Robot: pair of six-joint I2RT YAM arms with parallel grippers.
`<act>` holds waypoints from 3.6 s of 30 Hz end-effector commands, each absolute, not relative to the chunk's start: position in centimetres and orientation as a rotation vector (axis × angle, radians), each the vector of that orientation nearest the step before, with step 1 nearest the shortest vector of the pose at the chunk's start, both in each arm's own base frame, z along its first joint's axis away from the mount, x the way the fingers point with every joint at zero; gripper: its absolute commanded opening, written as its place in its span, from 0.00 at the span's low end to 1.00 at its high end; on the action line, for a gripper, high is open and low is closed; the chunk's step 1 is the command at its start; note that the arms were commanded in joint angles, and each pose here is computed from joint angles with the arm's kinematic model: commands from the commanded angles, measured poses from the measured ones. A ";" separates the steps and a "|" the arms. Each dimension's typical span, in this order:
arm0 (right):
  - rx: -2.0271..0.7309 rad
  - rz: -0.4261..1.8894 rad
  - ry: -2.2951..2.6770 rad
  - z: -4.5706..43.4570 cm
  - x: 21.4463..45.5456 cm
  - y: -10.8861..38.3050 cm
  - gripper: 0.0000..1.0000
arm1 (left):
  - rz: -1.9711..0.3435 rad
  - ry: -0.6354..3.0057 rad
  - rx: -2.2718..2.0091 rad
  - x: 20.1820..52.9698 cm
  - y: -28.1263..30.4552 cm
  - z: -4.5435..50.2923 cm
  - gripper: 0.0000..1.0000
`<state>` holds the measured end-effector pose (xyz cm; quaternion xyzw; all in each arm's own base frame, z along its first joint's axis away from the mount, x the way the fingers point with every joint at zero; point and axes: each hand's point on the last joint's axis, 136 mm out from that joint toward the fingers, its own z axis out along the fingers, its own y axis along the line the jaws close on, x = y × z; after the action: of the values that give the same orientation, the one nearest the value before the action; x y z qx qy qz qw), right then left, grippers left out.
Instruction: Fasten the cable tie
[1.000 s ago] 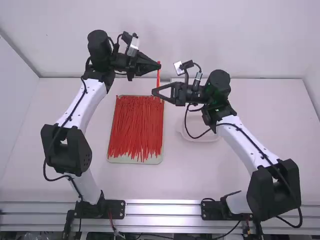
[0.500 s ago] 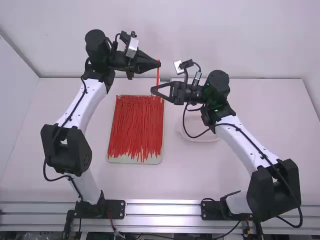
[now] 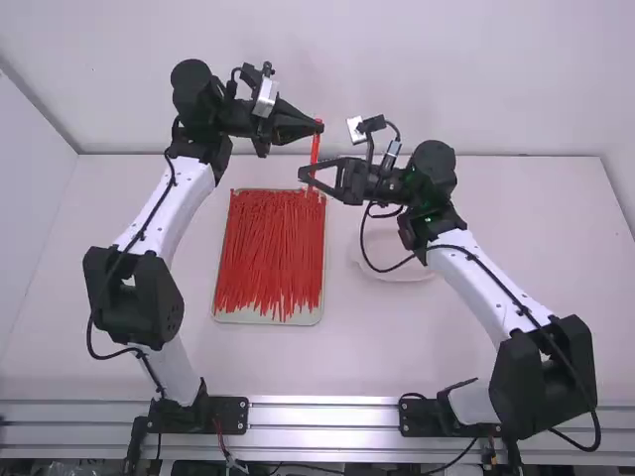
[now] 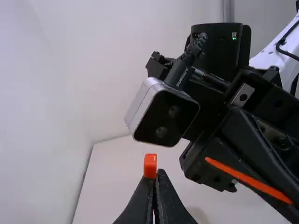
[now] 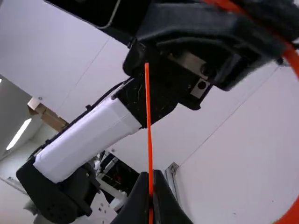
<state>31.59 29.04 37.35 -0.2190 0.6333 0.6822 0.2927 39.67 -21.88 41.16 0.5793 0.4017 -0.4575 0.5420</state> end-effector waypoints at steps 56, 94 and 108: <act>-0.489 1.756 1.661 38.6 33.9 27.1 0.00 | -1.091 0.900 1.419 38.2 -22.9 41.9 0.02; -0.432 1.748 1.613 39.9 34.7 26.3 0.00 | -1.101 0.893 1.426 37.9 -23.4 41.9 0.02; -0.443 1.759 1.559 41.1 34.4 26.2 0.00 | -1.092 0.885 1.428 37.9 -23.3 42.0 0.02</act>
<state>33.92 26.78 39.53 -0.1741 0.6169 0.6861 0.3441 38.86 -23.40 41.42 0.5888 0.3857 -0.4609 0.5404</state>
